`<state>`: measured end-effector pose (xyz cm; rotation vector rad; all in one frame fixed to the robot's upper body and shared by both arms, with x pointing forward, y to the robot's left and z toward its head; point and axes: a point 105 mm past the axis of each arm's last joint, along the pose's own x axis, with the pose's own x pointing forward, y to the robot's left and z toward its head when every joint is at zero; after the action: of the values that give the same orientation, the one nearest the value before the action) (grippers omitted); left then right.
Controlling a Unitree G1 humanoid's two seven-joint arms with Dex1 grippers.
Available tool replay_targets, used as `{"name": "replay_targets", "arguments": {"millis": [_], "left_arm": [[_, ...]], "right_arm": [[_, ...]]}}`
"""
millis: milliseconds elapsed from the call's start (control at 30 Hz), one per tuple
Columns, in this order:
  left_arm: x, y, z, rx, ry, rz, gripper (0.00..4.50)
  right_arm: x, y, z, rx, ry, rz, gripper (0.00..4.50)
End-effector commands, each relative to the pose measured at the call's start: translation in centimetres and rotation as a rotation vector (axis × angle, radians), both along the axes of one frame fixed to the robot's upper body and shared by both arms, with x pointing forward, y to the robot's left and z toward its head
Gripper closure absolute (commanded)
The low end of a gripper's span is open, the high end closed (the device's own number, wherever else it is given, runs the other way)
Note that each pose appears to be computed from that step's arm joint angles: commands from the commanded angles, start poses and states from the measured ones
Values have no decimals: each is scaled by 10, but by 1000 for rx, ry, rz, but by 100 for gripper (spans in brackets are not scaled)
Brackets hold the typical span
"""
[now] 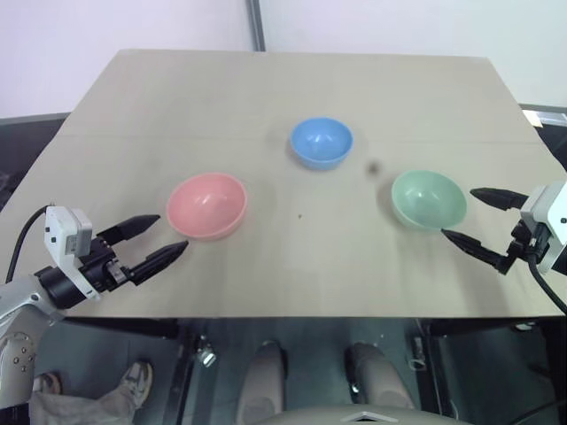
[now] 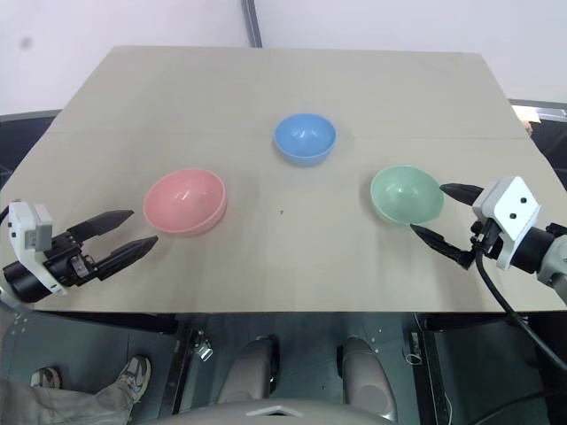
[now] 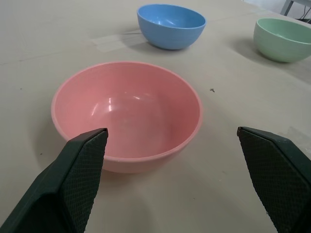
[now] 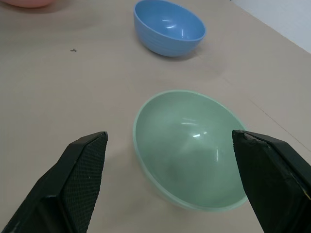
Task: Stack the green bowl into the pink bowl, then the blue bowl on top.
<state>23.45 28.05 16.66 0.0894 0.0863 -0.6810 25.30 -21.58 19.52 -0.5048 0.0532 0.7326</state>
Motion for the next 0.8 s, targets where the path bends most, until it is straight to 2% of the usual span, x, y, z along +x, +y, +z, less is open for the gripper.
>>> {"name": "replay_targets", "arguments": {"millis": [33, 300, 433, 600, 667, 800], "left_arm": [[3, -7, 18, 8, -61, -23, 0], [17, -37, 45, -74, -176, -100, 0], [17, -54, 47, -83, -196, -174, 0], [23, -65, 49, -90, -216, -155, 0], [26, -72, 44, -36, -214, -117, 0], [21, -78, 40, -29, -174, -128, 0]], "right_arm": [[0, 4, 14, -22, -53, 25, 5], [11, 21, 16, 11, -56, 57, 5], [17, 51, 13, 51, -40, 103, 5], [26, 85, 13, 57, -70, 135, 5], [26, 100, 15, 74, -79, 202, 5], [26, 105, 10, 42, -23, 263, 5]]}}
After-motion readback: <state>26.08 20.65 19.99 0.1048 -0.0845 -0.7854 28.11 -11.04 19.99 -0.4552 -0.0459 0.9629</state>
